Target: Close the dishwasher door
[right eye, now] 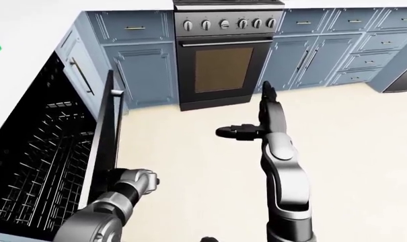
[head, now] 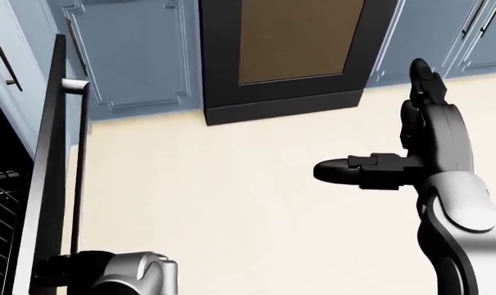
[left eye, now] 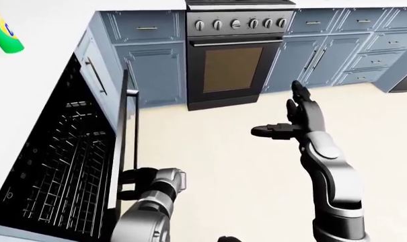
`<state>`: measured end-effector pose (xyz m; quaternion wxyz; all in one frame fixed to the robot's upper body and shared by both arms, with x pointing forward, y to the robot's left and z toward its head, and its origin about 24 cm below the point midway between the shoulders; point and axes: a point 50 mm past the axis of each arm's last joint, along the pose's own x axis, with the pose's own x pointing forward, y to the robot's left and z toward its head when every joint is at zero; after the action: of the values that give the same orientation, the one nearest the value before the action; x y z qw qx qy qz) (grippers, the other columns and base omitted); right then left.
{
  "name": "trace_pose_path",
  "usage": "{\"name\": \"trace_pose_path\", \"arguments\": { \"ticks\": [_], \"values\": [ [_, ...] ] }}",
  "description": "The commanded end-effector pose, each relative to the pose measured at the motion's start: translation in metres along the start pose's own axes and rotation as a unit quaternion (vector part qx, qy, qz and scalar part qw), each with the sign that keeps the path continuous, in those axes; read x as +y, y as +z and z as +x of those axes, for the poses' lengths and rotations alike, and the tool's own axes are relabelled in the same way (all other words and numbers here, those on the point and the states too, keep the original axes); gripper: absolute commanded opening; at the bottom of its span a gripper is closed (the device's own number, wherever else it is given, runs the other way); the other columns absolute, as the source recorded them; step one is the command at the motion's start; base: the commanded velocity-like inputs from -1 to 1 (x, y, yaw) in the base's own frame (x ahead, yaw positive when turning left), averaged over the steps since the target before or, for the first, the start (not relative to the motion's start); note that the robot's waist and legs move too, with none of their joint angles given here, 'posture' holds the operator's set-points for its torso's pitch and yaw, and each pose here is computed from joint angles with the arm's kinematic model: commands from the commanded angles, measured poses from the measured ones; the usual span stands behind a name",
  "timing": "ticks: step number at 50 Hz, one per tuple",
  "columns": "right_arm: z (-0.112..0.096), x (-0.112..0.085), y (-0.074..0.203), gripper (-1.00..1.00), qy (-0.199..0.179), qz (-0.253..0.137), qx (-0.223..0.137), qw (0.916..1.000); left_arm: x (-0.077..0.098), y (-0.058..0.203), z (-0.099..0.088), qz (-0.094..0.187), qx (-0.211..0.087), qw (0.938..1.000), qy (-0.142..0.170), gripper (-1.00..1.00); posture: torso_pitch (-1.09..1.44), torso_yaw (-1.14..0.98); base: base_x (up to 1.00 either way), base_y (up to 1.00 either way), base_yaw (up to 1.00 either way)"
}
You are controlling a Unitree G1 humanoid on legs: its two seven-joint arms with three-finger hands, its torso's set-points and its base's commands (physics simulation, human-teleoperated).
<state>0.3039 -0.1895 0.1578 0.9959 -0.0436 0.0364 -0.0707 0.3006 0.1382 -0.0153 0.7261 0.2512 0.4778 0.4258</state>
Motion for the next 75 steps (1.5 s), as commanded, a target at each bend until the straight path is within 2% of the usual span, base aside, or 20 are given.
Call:
{"name": "trace_pose_path", "arguments": {
  "ticks": [1, 21, 28, 40, 49, 59, 66, 69, 75],
  "values": [
    [-0.001, -0.003, 0.016, 1.00, -0.008, -0.001, -0.045, 0.9989, 0.011, 0.004, 0.014, -0.007, 0.007, 0.9996, 0.025, 1.00, 0.73, 0.00, 0.00, 0.00, 0.00],
    [-0.001, -0.001, 0.010, 1.00, -0.006, -0.001, -0.041, 0.9991, 0.021, -0.001, 0.041, -0.012, 0.004, 0.9999, 0.011, 1.00, 0.73, 0.00, 0.00, 0.00, 0.00],
    [-0.001, 0.001, 0.012, 1.00, -0.005, -0.002, -0.041, 0.9991, 0.025, -0.003, 0.052, -0.016, 0.012, 0.9998, 0.003, 1.00, 0.73, 0.00, 0.00, 0.00, 0.00],
    [-0.001, 0.000, 0.014, 1.00, -0.006, -0.001, -0.043, 0.9991, 0.033, -0.006, 0.064, -0.020, 0.024, 0.9995, 0.008, 1.00, 0.73, 0.00, 0.00, 0.00, 0.00],
    [-0.003, -0.004, 0.005, 1.00, -0.011, 0.001, -0.038, 0.9992, 0.039, -0.014, 0.077, -0.029, 0.042, 0.9986, 0.013, 1.00, 0.73, 0.00, 0.00, 0.00, 0.00],
    [-0.003, 0.001, 0.000, 1.00, -0.007, -0.001, -0.033, 0.9994, 0.047, -0.014, 0.087, -0.046, 0.051, 0.9975, 0.017, 1.00, 0.73, 0.00, 0.00, 0.00, 0.00],
    [-0.001, 0.005, -0.005, 1.00, -0.005, -0.001, -0.028, 0.9996, 0.054, -0.019, 0.097, -0.061, 0.071, 0.9954, 0.018, 1.00, 0.73, 0.00, 0.00, 0.00, 0.00],
    [-0.002, 0.005, -0.003, 1.00, -0.004, -0.003, -0.029, 0.9996, 0.057, -0.019, 0.101, -0.063, 0.069, 0.9954, 0.022, 1.00, 0.73, 0.00, 0.00, 0.00, 0.00],
    [-0.001, 0.007, -0.007, 1.00, -0.003, -0.003, -0.025, 0.9997, 0.059, -0.019, 0.105, -0.071, 0.072, 0.9949, 0.003, 1.00, 0.73, 0.00, 0.00, 0.00, 0.00]
  ]
}}
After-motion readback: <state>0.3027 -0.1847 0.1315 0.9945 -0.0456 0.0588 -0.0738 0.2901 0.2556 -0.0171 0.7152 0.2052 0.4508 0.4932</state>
